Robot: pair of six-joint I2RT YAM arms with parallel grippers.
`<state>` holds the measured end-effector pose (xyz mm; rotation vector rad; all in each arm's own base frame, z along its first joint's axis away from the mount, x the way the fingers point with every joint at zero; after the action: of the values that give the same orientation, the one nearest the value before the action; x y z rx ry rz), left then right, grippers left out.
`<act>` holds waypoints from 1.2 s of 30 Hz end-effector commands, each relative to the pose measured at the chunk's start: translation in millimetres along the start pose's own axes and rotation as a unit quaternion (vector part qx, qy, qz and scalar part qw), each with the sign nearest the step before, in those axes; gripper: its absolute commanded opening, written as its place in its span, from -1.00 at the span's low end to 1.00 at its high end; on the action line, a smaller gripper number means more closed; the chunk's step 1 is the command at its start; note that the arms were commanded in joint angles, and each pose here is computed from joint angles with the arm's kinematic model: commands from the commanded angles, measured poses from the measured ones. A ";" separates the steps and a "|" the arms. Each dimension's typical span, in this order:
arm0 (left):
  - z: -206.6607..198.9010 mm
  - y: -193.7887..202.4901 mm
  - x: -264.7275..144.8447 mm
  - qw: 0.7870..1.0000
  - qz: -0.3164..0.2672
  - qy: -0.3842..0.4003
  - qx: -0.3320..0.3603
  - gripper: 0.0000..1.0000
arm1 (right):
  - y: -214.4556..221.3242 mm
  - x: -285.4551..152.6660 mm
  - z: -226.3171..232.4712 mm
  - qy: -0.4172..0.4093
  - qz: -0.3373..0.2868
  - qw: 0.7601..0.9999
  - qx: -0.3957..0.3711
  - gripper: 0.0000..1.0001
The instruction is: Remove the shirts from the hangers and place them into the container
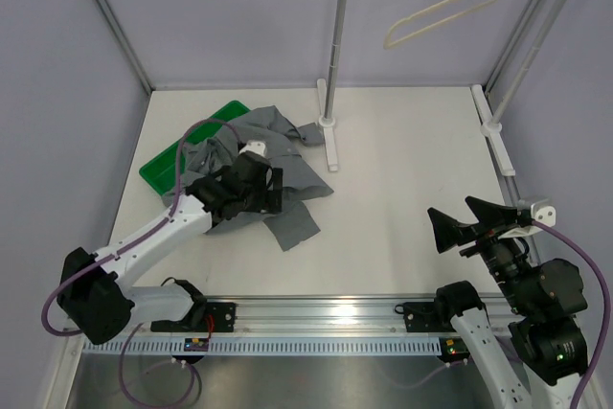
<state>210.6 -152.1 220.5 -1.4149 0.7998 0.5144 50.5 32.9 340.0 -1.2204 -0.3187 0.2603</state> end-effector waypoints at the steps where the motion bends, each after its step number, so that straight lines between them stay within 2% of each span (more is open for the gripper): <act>1: -6.6 23.9 -0.5 0.996 -0.029 0.007 -0.087 0.98 | -3.1 0.8 2.2 -0.012 -0.011 1.000 0.002 0.99; 6: -0.5 71.4 21.7 0.991 0.000 -0.008 -0.131 0.98 | -2.5 2.0 2.9 -0.016 -0.007 1.000 0.004 0.99; 19: -4.0 49.9 41.4 0.975 -0.059 -0.065 -0.202 0.98 | -0.9 1.5 4.1 -0.024 -0.001 1.000 0.005 0.99; 26: 3.1 51.4 50.4 0.970 -0.057 -0.108 -0.210 0.93 | -0.7 0.3 4.7 -0.028 -0.004 1.000 0.004 0.99; 30: 7.6 49.9 55.9 0.967 -0.063 -0.119 -0.216 0.60 | 1.1 0.2 4.9 -0.033 -0.006 0.999 0.005 0.99; 31: 9.0 48.1 58.6 0.966 -0.064 -0.124 -0.217 0.40 | 1.7 -0.4 5.0 -0.034 -0.005 0.999 0.005 0.99; 33: 10.3 46.3 61.2 0.966 -0.062 -0.129 -0.216 0.19 | 1.2 -0.6 5.0 -0.033 -0.006 0.999 0.005 0.99; 34: 10.2 43.1 62.5 0.966 -0.061 -0.131 -0.213 -0.12 | 1.4 -0.6 4.8 -0.032 -0.006 0.999 0.005 0.99; 36: 9.0 37.8 61.5 0.968 -0.060 -0.131 -0.207 -0.43 | 1.4 -1.0 4.9 -0.032 -0.005 0.999 0.005 0.99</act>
<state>202.8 -140.6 128.5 -1.6595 0.4999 0.8527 51.4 35.7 335.4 -1.2165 -0.3274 0.2902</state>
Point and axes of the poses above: each gripper's point midway between its finger pads, its own x axis out along the fingers, its own z axis along the line the jaws close on, y = z × x, the point moved 9 cm from there along -x, back along the fingers, and after that the axes turned 5 degrees about x, right-handed, at the moved point
